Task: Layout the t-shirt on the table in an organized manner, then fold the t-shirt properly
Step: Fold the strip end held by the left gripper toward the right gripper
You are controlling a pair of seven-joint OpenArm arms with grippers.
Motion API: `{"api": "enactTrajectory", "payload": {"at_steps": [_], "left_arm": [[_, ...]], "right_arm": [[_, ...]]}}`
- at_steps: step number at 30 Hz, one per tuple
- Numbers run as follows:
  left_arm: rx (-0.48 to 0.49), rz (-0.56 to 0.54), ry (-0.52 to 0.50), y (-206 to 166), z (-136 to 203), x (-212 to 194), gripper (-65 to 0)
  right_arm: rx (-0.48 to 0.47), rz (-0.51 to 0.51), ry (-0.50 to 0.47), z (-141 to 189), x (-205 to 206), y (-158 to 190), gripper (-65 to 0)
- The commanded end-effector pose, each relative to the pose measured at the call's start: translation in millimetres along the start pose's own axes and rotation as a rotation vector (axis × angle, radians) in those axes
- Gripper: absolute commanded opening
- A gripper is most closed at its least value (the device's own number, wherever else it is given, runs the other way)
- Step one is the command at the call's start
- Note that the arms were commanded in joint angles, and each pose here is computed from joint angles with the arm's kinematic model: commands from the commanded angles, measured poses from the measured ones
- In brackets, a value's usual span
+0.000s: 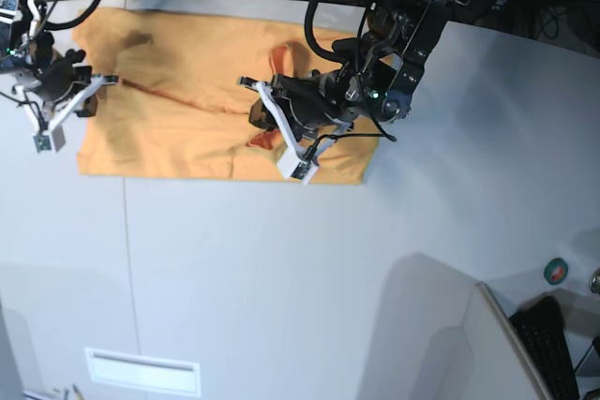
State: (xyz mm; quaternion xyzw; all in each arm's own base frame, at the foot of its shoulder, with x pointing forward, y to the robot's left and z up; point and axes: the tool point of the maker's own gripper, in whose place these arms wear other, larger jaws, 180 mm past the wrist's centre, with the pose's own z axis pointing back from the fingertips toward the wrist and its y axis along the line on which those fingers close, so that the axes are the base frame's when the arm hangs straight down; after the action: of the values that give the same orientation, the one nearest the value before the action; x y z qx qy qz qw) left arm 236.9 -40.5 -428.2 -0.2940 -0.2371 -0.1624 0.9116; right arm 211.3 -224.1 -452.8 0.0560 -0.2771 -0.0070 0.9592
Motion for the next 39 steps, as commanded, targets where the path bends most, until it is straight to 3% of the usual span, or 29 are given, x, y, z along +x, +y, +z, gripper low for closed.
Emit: {"api": "enactTrajectory", "payload": {"at_steps": [1,18,23,29,31,35,39], "left_arm": [[-0.022,-0.009,-0.038,-6.3,1.9,13.1,-65.0],[-0.026,-0.015,-0.032,-8.5,0.7,11.2,-65.0],[-0.027,-0.016,-0.031,-9.0,0.5,11.0,-48.2],[-0.052,-0.041,-0.013,-21.0,-3.4,6.4,-17.6],[-0.086,-0.096,0.005,-37.6,-8.3,5.7,-11.0],[-0.129,-0.148,0.019,-57.4,-11.2,4.0,-12.8],[-0.112,-0.189,-0.003,-49.9,4.1,7.3,-24.2]], "right_arm": [[-0.002,0.014,-0.046,4.5,14.6,-3.3,-65.0],[-0.002,0.014,-0.047,4.4,15.3,-3.3,-65.0],[-0.002,0.014,-0.047,4.4,15.3,-3.3,-65.0],[0.000,0.016,-0.047,4.1,15.2,-2.3,-65.0],[0.002,0.018,-0.046,3.8,15.1,-1.3,-65.0],[0.002,0.016,-0.047,4.0,15.3,-1.6,-65.0],[-0.001,0.013,-0.048,4.4,15.4,-3.1,-65.0]]}}
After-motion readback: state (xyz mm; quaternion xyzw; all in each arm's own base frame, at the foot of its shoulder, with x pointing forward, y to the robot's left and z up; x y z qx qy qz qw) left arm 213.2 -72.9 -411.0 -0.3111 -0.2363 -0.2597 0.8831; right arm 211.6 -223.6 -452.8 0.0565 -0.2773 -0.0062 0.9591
